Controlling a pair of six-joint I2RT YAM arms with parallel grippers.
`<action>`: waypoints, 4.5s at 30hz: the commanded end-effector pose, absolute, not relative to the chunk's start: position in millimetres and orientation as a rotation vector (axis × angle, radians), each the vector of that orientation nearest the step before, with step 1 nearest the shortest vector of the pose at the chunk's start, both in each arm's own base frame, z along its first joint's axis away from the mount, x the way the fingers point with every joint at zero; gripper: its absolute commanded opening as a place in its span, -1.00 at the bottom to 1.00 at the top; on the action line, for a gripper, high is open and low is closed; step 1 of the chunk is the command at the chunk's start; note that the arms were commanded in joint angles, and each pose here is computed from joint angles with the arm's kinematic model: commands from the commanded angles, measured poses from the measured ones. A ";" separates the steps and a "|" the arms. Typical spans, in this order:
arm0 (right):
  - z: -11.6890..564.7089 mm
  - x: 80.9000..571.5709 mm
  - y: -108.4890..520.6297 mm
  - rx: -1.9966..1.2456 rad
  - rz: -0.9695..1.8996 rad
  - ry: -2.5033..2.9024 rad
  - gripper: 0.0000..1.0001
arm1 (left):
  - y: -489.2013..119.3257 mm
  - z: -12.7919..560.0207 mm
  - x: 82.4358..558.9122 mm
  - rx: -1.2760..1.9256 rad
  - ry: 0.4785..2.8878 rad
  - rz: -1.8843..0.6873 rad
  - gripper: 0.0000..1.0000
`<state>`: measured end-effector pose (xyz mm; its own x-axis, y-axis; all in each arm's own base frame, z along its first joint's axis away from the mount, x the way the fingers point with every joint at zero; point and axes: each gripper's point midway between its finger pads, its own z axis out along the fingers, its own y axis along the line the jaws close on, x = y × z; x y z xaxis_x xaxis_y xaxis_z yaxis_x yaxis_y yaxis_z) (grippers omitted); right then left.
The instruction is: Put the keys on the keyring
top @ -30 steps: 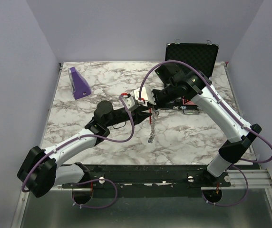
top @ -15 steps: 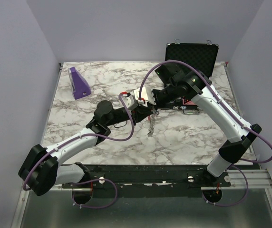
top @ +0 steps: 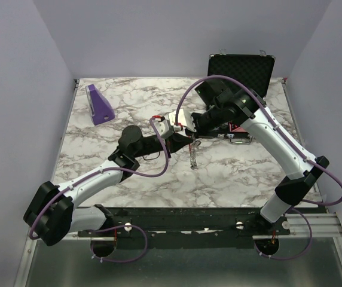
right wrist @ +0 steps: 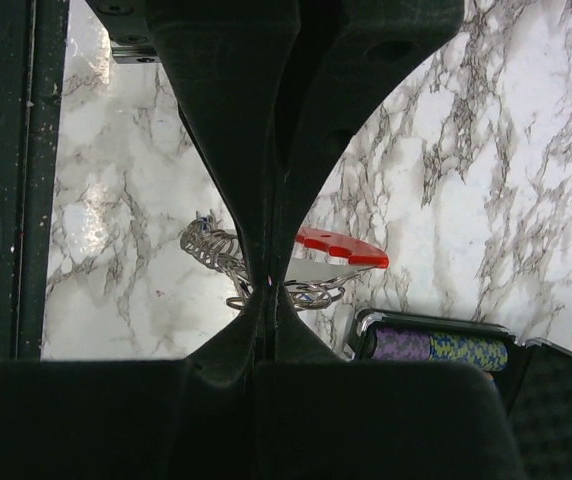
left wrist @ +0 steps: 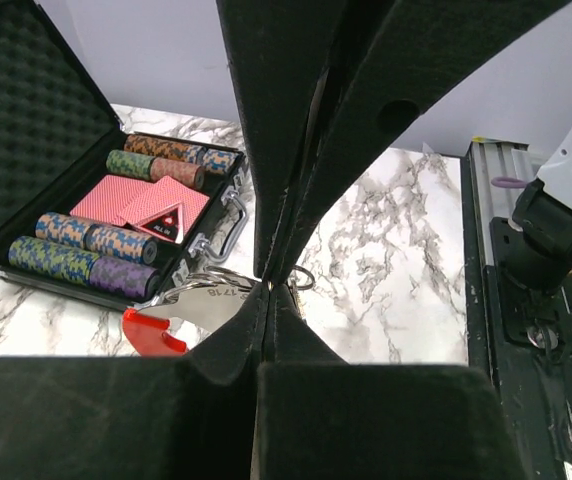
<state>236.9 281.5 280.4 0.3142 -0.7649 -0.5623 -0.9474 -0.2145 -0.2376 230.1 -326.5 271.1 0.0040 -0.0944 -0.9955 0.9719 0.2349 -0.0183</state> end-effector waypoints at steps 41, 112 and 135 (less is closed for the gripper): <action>356.7 254.2 300.4 -1.264 1.022 1.548 0.05 | -274.9 330.3 266.6 -0.021 1.263 -1.219 -1.00; 297.0 229.0 304.1 -1.471 0.967 1.586 -0.96 | -268.9 342.2 245.5 0.072 1.156 -1.194 -1.00; 371.0 198.7 290.0 -1.467 1.216 1.368 -0.11 | -275.0 341.9 191.5 0.551 0.947 -1.281 -1.00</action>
<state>218.3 294.0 374.8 -0.0073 -0.2568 -0.9664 -0.9991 -0.0375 0.0175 228.4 -275.0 324.9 -0.0710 -0.5856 -0.8075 0.8665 0.3648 -0.3408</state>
